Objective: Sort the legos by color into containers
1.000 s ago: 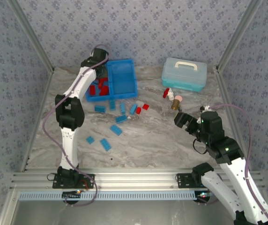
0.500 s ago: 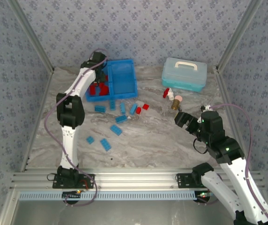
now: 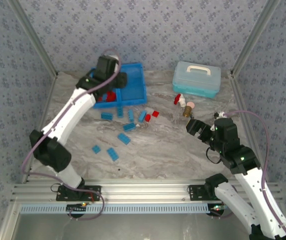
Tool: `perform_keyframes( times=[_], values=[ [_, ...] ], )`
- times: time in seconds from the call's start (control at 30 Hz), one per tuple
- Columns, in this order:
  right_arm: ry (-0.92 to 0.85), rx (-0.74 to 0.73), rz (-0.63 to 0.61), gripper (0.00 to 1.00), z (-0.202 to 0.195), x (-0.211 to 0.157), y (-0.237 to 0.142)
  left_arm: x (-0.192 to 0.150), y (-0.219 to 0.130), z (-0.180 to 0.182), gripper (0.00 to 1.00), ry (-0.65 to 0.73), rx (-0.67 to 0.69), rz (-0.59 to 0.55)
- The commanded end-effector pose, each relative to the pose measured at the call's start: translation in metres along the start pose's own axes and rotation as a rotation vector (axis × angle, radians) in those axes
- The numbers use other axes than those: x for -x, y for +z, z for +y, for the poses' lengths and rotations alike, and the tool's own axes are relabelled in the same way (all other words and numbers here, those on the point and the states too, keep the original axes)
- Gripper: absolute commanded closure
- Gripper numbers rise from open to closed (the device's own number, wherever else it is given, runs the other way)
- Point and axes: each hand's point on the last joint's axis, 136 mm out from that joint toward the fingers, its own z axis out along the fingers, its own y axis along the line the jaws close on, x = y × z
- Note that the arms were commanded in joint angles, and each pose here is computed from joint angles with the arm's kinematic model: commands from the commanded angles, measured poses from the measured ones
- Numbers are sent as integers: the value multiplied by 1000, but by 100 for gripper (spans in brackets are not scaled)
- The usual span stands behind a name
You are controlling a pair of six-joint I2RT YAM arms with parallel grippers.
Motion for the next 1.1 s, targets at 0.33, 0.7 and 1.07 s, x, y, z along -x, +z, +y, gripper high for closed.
perform_keyframes(
  times=[0.33,0.7,1.07],
  values=[
    [22,2,1,0,-2,-2,-1,-163,90,-85,48,249,-76,318],
    [14,-13,-10,0,-7,-3,-5,-211,140,-85,49,348,34,438],
    [15,-10,-13,0,-7,-2,-5,-227,157,-92,58,357,20,478]
  ],
)
